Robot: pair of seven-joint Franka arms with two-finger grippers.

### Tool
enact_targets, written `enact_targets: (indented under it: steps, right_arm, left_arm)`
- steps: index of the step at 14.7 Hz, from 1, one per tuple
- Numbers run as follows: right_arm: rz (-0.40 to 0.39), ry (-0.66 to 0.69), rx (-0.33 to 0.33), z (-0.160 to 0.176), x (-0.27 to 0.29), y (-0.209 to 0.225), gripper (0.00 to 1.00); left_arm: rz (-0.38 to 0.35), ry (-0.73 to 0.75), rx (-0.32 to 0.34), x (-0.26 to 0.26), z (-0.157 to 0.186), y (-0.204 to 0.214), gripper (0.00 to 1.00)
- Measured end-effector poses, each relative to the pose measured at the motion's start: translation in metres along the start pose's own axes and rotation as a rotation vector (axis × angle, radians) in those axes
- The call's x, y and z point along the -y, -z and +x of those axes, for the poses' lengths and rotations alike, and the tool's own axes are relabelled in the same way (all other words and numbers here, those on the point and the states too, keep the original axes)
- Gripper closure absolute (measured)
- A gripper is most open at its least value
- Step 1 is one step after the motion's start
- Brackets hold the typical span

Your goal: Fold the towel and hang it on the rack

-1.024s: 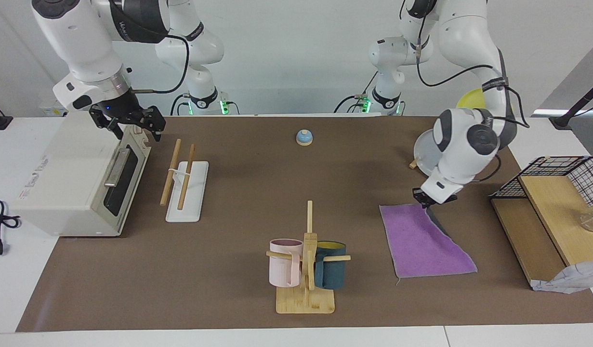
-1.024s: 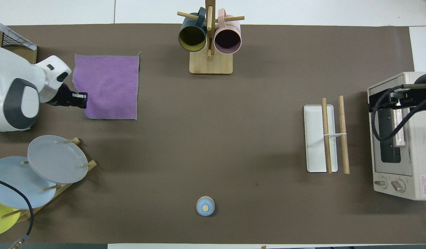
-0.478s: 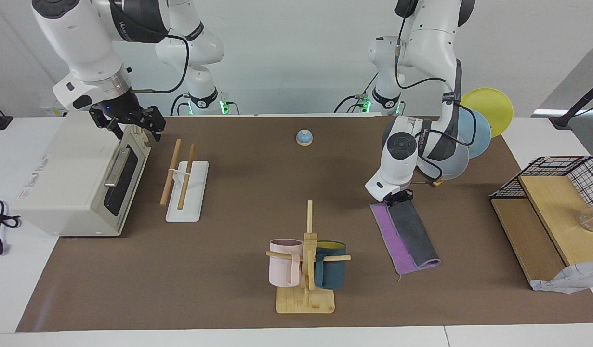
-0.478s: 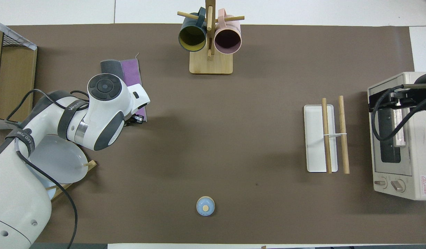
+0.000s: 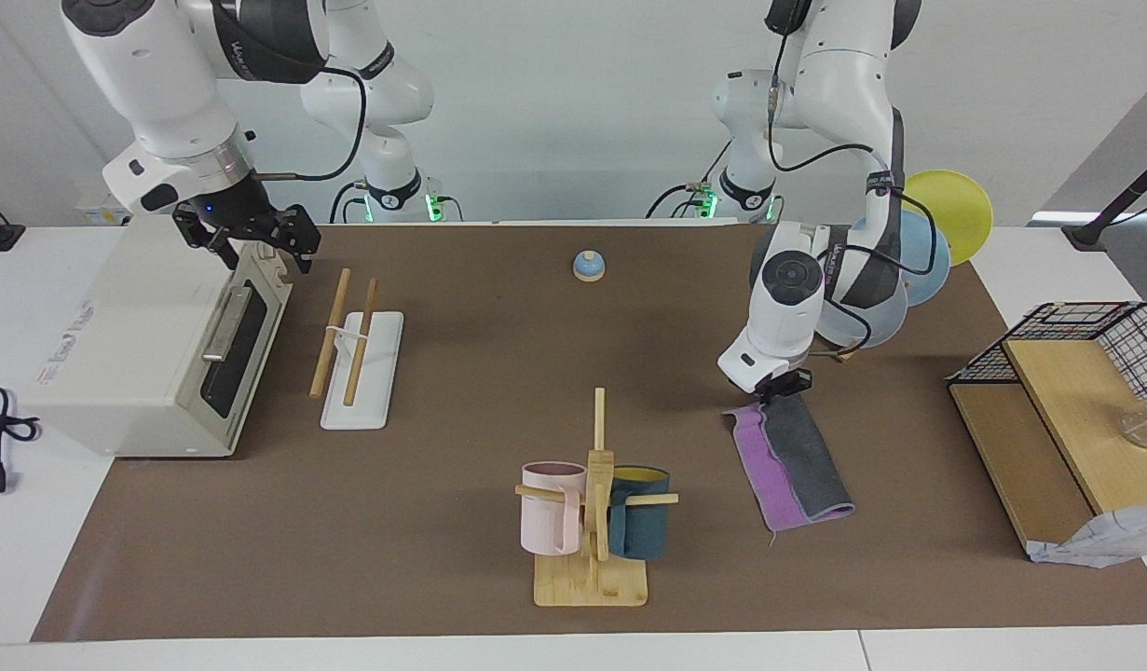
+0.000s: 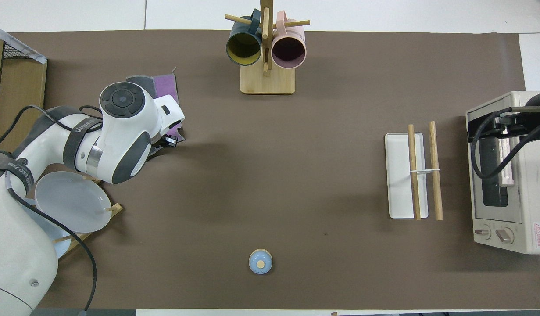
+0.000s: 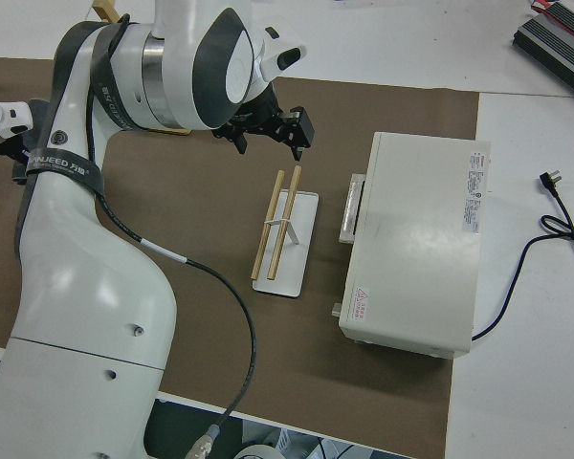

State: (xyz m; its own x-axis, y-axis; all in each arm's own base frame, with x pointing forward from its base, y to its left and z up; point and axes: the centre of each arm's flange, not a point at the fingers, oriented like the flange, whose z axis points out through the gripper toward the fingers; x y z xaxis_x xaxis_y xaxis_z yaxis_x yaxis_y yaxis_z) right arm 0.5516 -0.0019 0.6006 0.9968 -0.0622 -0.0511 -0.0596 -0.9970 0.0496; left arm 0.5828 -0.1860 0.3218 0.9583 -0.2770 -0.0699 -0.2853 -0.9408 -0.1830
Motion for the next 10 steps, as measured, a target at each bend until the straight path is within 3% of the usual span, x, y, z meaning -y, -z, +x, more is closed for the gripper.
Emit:
enact_targets:
  steps: [10]
  right_arm:
    - [0.0, 0.0, 0.0, 0.0, 0.0, 0.0, 0.0]
  left_arm:
    - [0.002, -0.055, 0.001, -0.033, -0.003, 0.002, 0.98]
